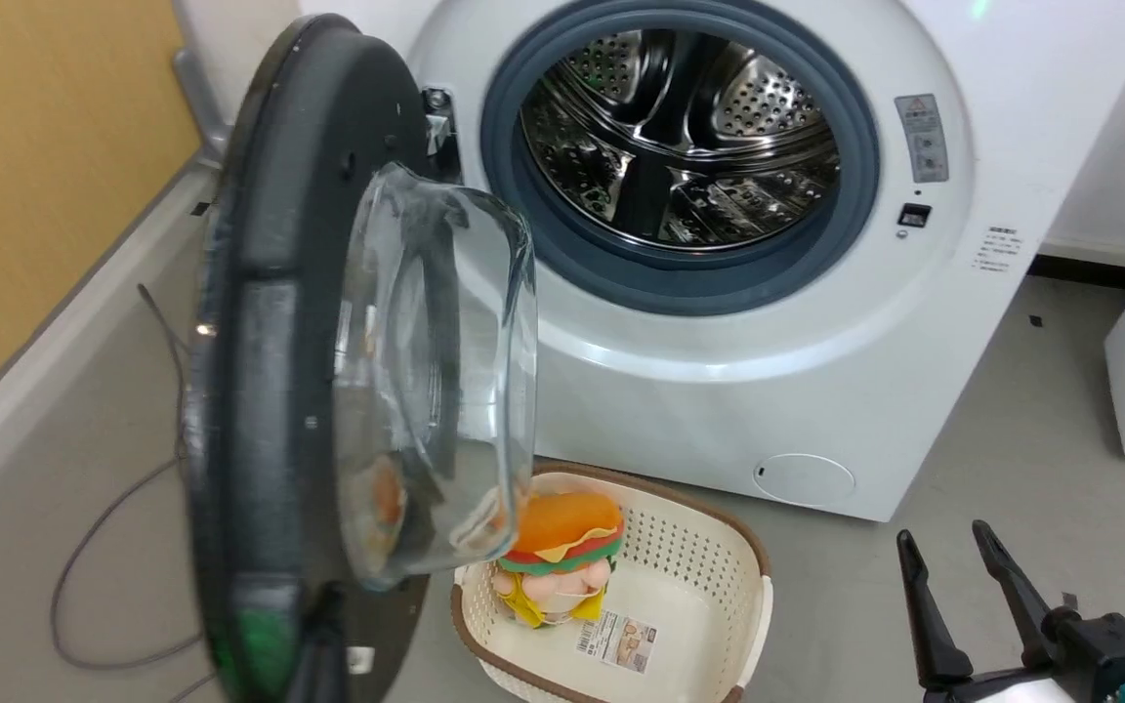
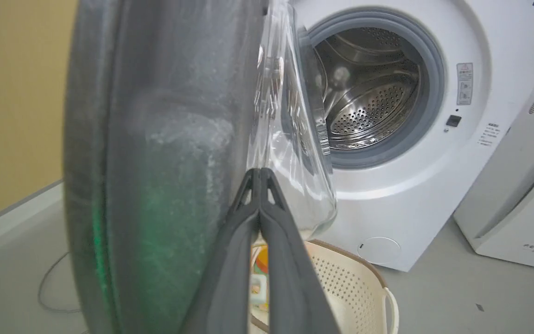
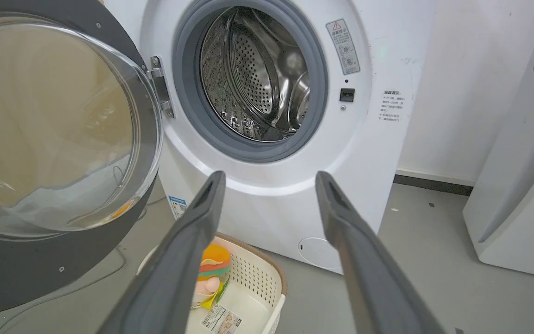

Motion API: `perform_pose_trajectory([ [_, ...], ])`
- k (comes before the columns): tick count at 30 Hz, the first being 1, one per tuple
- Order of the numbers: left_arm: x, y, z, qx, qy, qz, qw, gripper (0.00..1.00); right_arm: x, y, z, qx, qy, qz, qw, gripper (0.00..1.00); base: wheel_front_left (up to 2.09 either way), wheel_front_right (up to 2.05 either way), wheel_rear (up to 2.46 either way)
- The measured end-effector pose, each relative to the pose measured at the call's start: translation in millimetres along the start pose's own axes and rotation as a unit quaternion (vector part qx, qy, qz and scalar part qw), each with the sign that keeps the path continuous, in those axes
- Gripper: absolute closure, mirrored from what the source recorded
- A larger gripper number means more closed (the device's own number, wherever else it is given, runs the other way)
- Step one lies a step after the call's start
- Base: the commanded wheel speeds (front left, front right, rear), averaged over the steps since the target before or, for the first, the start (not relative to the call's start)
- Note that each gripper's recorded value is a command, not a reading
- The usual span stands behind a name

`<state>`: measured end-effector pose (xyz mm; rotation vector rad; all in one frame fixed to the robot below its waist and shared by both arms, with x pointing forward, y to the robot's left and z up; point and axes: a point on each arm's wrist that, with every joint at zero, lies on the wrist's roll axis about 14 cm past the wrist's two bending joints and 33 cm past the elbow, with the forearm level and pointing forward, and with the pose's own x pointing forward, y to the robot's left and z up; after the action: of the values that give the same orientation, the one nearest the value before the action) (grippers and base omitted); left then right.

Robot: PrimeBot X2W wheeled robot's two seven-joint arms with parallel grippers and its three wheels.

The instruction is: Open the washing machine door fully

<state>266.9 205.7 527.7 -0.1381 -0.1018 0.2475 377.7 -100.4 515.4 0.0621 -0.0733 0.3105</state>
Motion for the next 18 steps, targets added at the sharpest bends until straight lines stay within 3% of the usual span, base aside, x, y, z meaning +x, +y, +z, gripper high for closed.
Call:
perform_pose_trajectory([
  [6,4.8,52.2,7.2,0.042,-0.012,0.056,0.997,1.00,4.1,6.1,5.3,-0.003,-0.005,0.010,1.000,0.00,0.00,0.00,0.00],
  [18,29.6,155.2,16.4,0.075,-0.010,0.153,0.985,1.00,1.0,2.0,6.6,-0.003,-0.001,0.004,1.000,0.00,0.00,0.00,0.00],
])
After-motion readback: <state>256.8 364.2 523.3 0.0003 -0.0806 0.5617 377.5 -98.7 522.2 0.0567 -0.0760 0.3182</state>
